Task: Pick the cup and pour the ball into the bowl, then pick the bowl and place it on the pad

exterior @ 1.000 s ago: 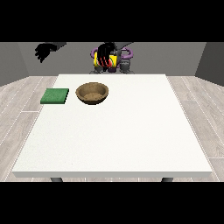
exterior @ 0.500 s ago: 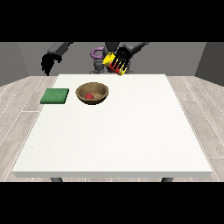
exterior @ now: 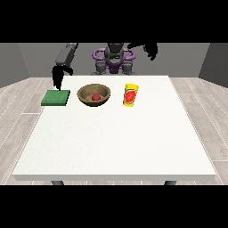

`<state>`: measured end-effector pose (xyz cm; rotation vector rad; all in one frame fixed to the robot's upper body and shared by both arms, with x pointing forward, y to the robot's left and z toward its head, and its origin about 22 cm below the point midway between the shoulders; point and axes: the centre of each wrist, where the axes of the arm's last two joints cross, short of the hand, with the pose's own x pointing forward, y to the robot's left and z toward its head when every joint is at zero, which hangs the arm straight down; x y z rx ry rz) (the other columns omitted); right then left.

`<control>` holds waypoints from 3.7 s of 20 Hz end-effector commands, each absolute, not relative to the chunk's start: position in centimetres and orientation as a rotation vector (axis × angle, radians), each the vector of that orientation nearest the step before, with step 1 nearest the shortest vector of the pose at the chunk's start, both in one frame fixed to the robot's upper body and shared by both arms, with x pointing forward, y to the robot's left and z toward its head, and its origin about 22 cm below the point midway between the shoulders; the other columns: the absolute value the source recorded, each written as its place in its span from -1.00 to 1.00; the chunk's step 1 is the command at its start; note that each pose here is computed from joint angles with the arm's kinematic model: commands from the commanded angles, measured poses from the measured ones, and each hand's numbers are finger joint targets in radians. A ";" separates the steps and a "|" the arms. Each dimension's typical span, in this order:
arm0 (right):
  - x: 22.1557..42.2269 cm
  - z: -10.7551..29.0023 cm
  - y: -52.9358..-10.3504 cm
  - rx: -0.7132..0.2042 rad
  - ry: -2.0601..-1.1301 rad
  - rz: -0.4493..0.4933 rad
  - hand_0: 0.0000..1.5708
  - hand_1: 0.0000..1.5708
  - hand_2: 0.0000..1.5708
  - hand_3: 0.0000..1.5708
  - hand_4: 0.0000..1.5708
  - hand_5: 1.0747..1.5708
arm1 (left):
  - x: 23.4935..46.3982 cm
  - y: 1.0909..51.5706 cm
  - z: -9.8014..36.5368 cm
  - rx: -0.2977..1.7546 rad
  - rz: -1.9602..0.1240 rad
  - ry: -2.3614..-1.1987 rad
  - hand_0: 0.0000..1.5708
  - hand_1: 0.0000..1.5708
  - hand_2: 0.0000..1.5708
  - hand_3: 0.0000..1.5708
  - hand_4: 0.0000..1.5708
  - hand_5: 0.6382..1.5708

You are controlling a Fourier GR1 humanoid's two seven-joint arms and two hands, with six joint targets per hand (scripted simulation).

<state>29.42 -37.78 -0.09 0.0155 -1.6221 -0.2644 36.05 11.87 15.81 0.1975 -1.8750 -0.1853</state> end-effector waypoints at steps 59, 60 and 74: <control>37.0 9.2 -41.0 -0.399 -1.390 -0.160 1.00 1.00 1.00 1.00 0.25 1.00 | 31.0 49.9 23.5 0.048 0.070 -1.961 -1.00 -1.00 -1.00 -1.00 -0.11 0.99; 36.0 8.1 -42.8 -0.367 -1.394 -0.183 1.00 1.00 1.00 1.00 0.27 1.00 | 31.4 48.3 21.8 0.033 0.047 -1.991 -1.00 -1.00 -1.00 -1.00 -0.11 0.99; 32.0 7.6 -49.9 -0.415 -1.600 -0.238 1.00 1.00 1.00 -0.90 0.23 1.00 | 28.5 49.6 26.4 0.159 0.059 -2.180 -1.00 -1.00 -1.00 -1.00 -0.14 0.98</control>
